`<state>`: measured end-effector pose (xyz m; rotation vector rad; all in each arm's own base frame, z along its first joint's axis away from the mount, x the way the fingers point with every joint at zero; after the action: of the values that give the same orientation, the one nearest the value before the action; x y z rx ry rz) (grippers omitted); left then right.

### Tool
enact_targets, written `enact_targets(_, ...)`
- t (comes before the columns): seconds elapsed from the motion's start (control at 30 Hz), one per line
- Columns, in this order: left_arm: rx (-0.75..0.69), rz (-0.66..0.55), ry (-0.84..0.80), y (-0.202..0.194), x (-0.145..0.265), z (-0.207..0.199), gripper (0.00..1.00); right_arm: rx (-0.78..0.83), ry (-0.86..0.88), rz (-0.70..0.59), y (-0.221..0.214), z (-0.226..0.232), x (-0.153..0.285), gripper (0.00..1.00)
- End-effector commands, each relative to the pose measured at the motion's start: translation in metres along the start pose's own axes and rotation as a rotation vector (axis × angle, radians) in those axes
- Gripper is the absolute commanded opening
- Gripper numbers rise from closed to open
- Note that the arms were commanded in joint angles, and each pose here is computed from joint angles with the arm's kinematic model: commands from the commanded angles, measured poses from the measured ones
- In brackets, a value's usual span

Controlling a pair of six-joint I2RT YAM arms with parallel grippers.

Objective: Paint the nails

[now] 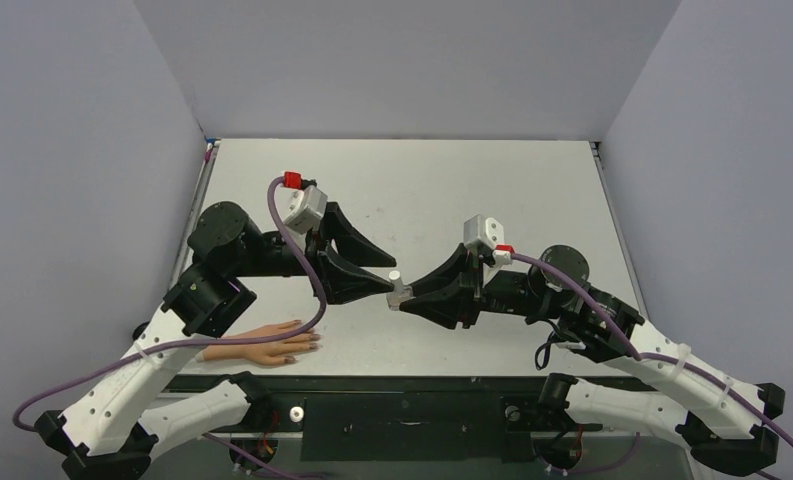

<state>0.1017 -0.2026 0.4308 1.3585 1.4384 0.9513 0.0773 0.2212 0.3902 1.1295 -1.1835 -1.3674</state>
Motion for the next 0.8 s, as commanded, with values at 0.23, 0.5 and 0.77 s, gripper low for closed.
enact_targets(0.23, -0.009, -0.008, -0.116, 0.001, -0.007, -0.001, 0.36, 0.033, 0.031, -0.08, 0.015, 0.003, -0.001, 0.0)
enact_targets(0.5, 0.014, 0.003, -0.125, -0.004, -0.009, 0.001, 0.32, 0.04, 0.024, -0.082, 0.016, 0.001, -0.003, 0.0)
enact_targets(0.77, 0.026, 0.009, -0.123, -0.007, -0.01, 0.003, 0.23, 0.039, 0.02, -0.078, 0.015, -0.001, -0.006, 0.0)
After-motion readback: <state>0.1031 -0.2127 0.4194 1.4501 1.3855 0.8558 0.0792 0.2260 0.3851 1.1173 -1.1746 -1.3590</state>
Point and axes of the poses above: each gripper's point midway between its finger pads, its own x axis back along the fingers, its own z axis along the line the jaws close on, y = z × x, the point moved 8 cm from there along x, back along the fingers, and after that the axes turned 3 degrees about x, right-handed, at the moved point
